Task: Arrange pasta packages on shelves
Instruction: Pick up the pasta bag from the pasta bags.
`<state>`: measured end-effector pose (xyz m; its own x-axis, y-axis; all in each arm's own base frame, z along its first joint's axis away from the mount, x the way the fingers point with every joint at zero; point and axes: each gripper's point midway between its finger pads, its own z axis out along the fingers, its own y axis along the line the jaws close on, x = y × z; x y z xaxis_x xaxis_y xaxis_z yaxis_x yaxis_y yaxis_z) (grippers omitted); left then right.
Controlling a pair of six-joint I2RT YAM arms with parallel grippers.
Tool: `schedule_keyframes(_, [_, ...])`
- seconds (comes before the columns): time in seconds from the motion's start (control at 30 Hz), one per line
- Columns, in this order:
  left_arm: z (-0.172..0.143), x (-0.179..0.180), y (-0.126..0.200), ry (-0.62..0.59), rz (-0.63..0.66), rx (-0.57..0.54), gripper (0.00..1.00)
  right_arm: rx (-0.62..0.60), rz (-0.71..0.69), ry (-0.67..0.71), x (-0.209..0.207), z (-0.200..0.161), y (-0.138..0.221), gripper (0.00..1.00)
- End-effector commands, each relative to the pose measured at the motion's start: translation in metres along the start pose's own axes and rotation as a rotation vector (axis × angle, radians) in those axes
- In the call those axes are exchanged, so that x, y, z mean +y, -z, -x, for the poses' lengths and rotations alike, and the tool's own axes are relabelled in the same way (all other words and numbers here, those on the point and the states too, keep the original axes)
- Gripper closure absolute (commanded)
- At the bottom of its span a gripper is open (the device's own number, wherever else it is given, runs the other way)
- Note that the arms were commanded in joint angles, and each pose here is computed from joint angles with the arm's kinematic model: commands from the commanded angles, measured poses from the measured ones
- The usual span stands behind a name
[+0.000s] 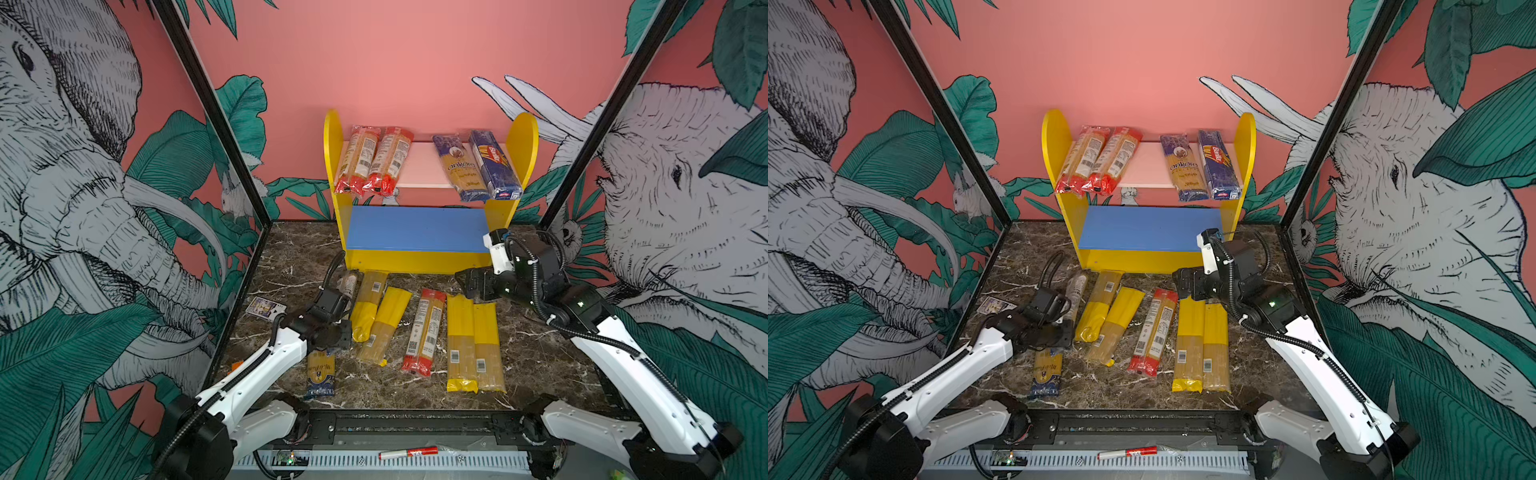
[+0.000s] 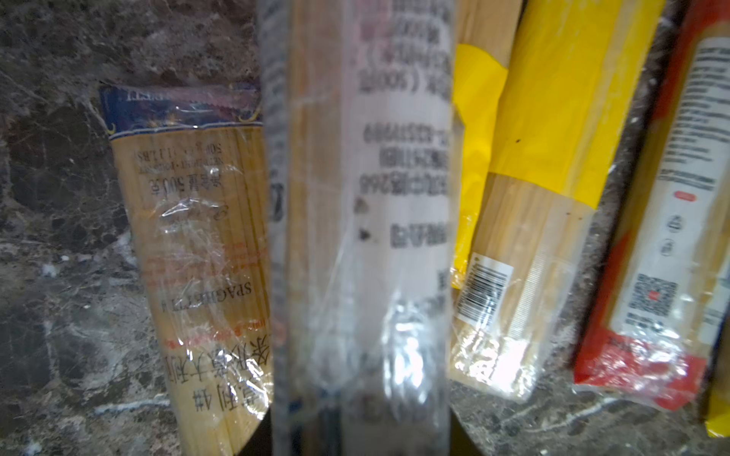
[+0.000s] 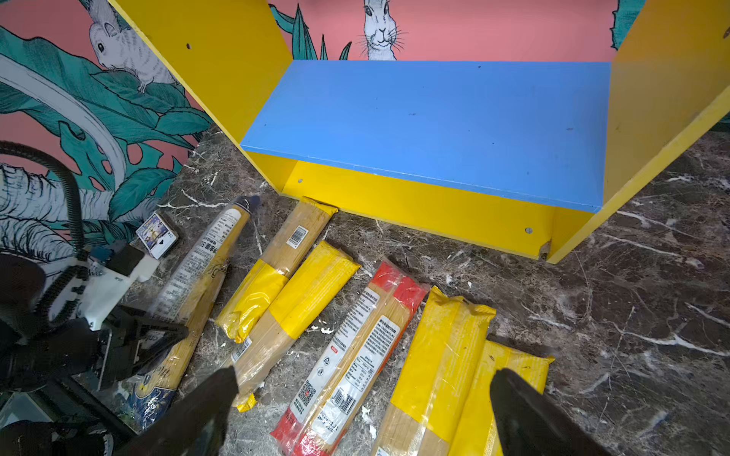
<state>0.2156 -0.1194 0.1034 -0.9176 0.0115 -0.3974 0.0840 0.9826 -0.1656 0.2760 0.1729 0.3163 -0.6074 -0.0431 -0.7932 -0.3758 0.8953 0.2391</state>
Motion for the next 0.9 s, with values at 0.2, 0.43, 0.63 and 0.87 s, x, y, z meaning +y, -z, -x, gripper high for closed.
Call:
schedule_keyframes(0.2, [0.045,-0.046,0.076,-0.049,-0.210,-0.179,1.00,-0.051,0.027,-0.007,0.006,0.016,0.007,0.01])
schedule_keyframes(0.43, [0.048,-0.054,0.122,-0.098,-0.261,-0.244,1.00,-0.058,0.024,-0.009,0.006,0.020,0.009,0.01])
schedule_keyframes(0.63, [0.056,-0.055,0.170,-0.122,-0.305,-0.347,1.00,-0.083,0.028,-0.010,0.009,0.032,0.017,0.01])
schedule_keyframes(0.87, [0.061,-0.045,0.213,-0.137,-0.296,-0.457,1.00,-0.095,0.026,-0.011,0.011,0.042,0.022,0.01])
